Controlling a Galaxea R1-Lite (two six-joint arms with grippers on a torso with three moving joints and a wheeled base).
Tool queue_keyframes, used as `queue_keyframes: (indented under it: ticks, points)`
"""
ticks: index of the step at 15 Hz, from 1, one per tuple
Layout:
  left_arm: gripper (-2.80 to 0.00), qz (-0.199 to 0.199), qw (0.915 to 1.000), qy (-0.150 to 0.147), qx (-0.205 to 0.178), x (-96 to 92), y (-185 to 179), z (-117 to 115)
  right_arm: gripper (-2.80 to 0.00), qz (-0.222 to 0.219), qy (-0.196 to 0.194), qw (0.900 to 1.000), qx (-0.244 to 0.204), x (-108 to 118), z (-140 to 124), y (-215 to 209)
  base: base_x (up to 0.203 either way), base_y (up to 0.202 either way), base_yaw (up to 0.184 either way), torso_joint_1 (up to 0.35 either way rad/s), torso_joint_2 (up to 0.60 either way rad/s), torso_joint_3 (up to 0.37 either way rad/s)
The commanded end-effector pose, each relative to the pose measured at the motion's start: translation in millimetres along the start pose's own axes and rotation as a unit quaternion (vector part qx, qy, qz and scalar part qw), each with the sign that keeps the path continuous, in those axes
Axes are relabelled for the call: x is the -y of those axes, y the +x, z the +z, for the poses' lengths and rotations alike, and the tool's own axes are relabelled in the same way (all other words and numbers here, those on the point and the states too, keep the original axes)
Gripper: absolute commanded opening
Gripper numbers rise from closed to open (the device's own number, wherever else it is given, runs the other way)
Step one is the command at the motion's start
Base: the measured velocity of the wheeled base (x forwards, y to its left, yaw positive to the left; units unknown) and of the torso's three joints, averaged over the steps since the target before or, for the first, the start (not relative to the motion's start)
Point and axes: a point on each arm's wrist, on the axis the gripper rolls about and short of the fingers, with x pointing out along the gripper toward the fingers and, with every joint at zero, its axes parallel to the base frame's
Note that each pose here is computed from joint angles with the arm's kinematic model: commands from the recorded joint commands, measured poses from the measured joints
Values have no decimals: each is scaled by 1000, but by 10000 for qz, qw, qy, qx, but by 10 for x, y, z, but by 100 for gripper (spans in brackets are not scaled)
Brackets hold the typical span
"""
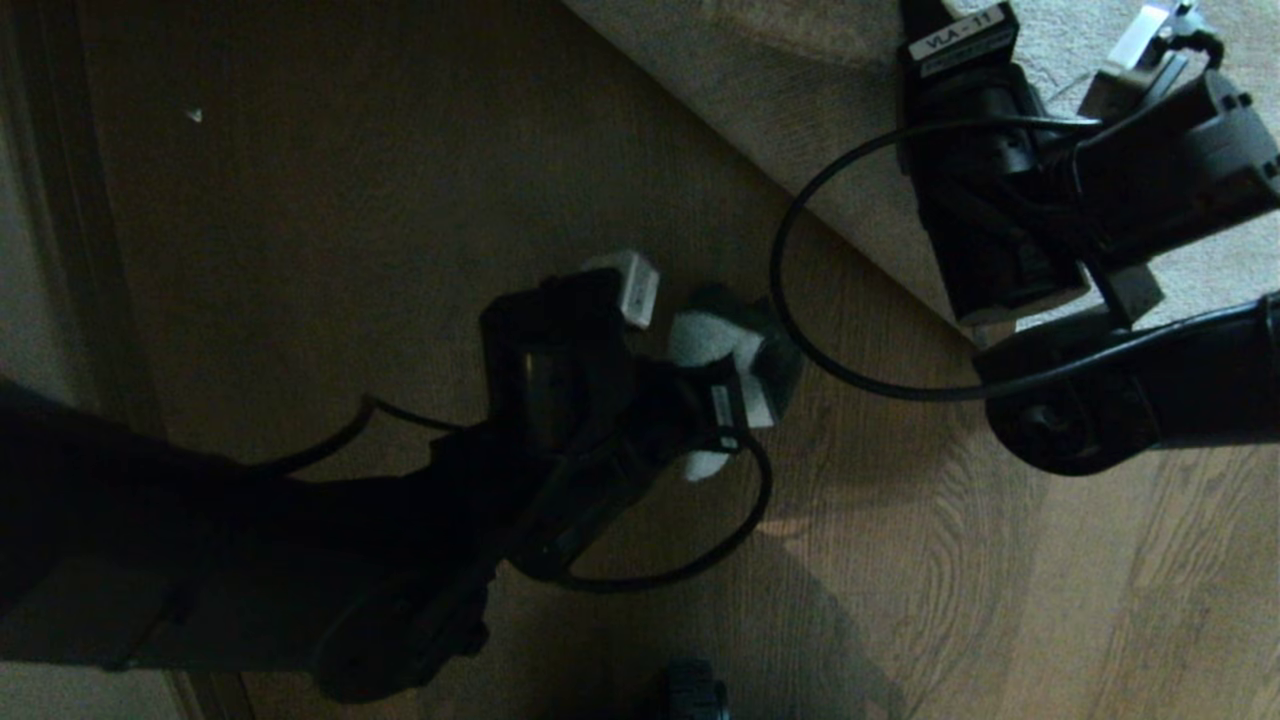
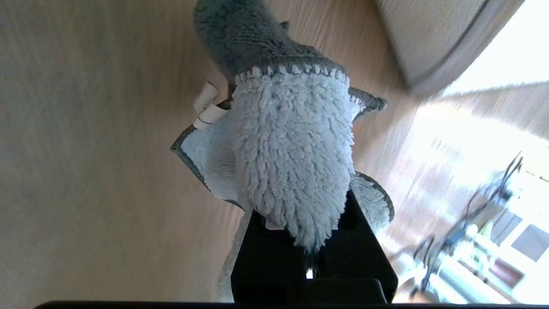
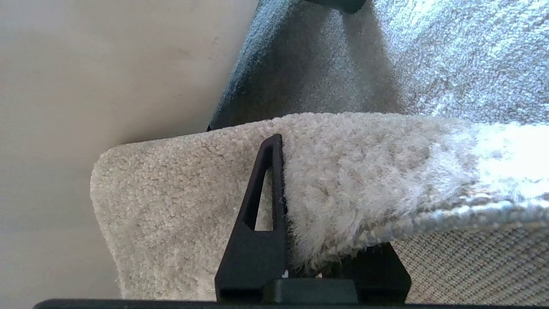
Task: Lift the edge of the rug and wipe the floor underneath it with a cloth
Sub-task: Wipe the floor under the carpet with a rag
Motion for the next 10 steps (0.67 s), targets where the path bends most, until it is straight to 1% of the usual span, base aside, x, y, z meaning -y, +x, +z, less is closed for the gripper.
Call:
queue_keyframes:
  ticks: [1,3,4,7,10]
  points:
    - [-280,-34,9999,-48,152,57,220,-1,-280,151,91,9996,197,-42,53,0,0,0,0,0,0,0]
    - [-280,-21,9994,-90,320,68,339,52,-280,162,96,9996,210,-55,68,0,0,0,0,0,0,0]
    - [-280,112,9989,-112,445,24,402,95,-280,159,98,9996,219,-59,73,1,0,0,0,0,0,0]
    - [-280,524,9958,-167,733,-232,539,234,-280,159,98,9996,219,-59,73,1,0,0,0,0,0,0]
    - [-280,837,9926,-174,858,-488,575,326,-280,159,98,9996,219,-59,73,1,0,0,0,0,0,0]
